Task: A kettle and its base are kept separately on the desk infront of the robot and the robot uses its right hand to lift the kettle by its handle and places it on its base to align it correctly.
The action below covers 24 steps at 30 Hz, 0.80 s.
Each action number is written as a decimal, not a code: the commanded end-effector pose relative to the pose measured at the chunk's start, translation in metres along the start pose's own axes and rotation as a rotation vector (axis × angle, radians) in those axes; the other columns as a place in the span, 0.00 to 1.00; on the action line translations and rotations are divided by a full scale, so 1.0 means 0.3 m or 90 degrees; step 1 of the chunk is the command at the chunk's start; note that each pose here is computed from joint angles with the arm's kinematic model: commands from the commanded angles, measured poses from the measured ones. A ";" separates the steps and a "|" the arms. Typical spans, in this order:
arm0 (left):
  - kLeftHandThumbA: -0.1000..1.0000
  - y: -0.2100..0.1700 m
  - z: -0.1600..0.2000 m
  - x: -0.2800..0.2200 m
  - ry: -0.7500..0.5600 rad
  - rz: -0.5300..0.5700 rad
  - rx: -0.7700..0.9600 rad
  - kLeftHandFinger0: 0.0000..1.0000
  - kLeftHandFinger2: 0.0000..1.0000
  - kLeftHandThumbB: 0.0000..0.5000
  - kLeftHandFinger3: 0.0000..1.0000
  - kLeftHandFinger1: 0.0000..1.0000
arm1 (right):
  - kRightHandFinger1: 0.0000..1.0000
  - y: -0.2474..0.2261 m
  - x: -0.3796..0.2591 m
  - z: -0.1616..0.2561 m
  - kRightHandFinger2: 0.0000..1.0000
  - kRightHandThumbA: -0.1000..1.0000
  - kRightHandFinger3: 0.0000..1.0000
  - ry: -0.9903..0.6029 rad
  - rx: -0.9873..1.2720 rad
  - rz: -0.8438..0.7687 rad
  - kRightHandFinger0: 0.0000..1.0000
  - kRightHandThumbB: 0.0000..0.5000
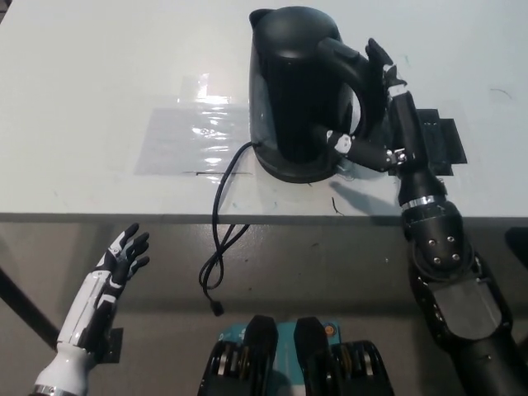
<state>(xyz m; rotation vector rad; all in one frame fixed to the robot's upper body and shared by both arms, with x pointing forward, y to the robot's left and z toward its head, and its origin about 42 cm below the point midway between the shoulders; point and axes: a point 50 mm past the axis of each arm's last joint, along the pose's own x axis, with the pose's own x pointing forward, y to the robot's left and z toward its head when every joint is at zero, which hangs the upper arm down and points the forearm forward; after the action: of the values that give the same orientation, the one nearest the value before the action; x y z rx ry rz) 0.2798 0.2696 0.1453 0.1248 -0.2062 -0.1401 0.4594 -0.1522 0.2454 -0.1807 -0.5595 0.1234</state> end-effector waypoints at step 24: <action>0.90 0.023 0.039 0.016 -0.032 -0.001 0.017 1.00 1.00 0.18 1.00 1.00 | 1.00 -0.294 -0.118 0.360 1.00 1.00 1.00 -0.229 -0.122 -0.167 1.00 1.00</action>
<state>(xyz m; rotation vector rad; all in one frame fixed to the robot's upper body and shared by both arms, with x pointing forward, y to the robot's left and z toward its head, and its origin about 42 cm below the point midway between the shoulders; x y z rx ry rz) 0.2798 0.2698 0.1452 0.1186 -0.2025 -0.1398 0.4110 -0.2187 0.3098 -0.2012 -0.7815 -0.0629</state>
